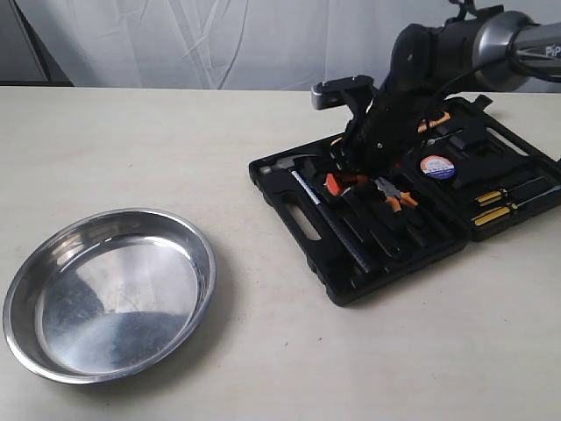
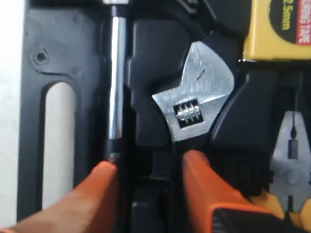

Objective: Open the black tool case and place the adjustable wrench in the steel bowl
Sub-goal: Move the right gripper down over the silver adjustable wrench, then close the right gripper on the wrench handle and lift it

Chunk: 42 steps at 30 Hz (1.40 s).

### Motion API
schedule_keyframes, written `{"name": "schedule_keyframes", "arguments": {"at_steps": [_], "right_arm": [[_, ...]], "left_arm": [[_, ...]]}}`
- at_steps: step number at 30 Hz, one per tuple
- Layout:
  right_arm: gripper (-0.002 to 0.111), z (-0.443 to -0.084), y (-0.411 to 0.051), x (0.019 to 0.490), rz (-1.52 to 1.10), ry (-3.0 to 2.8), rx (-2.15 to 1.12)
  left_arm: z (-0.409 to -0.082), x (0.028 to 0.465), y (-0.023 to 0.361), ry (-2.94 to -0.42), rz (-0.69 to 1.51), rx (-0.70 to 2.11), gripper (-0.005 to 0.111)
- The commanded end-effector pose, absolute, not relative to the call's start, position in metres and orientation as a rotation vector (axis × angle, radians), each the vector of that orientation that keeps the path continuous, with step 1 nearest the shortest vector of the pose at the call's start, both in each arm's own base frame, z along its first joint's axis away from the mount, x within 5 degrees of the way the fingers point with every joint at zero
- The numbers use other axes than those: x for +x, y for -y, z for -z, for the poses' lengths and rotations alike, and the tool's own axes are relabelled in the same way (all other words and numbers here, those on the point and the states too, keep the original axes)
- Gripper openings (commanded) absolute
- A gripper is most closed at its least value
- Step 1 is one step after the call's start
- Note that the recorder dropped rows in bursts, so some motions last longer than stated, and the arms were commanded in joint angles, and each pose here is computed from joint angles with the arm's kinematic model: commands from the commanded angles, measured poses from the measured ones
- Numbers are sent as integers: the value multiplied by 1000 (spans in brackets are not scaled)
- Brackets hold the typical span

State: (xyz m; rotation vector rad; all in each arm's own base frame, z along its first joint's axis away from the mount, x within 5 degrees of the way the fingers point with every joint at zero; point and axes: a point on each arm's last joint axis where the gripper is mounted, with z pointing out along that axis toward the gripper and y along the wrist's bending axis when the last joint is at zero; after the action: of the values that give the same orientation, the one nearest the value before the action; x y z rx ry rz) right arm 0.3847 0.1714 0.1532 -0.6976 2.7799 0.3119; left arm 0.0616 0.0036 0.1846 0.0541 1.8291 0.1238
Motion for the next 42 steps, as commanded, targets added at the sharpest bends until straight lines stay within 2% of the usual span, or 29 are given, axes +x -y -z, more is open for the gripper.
{"name": "schedule_keyframes", "arguments": {"at_steps": [1, 15, 33, 35, 36, 39, 42], "right_arm": [[65, -135, -167, 390, -261, -2799, -709], [65, -106, -166, 396, -212, -2816, -714], [64, -137, -165, 396, -197, -2740, -724], [58, -136, -165, 396, -196, -2738, -722], [48, -136, -165, 397, -195, -2731, -720], [31, -136, -165, 397, -201, -2732, -715], [27, -127, -163, 398, -173, -2748, -737]], "left_arm": [[-187, 62, -4, -1810, -116, 42, 0], [-187, 62, -4, -1810, -116, 42, 0], [-187, 62, -4, -1810, -116, 42, 0], [-187, 62, -4, -1810, -116, 42, 0], [-187, 62, -4, -1810, -116, 42, 0], [-187, 62, -4, -1810, -116, 42, 0], [-187, 62, -4, -1810, -116, 42, 0]]}}
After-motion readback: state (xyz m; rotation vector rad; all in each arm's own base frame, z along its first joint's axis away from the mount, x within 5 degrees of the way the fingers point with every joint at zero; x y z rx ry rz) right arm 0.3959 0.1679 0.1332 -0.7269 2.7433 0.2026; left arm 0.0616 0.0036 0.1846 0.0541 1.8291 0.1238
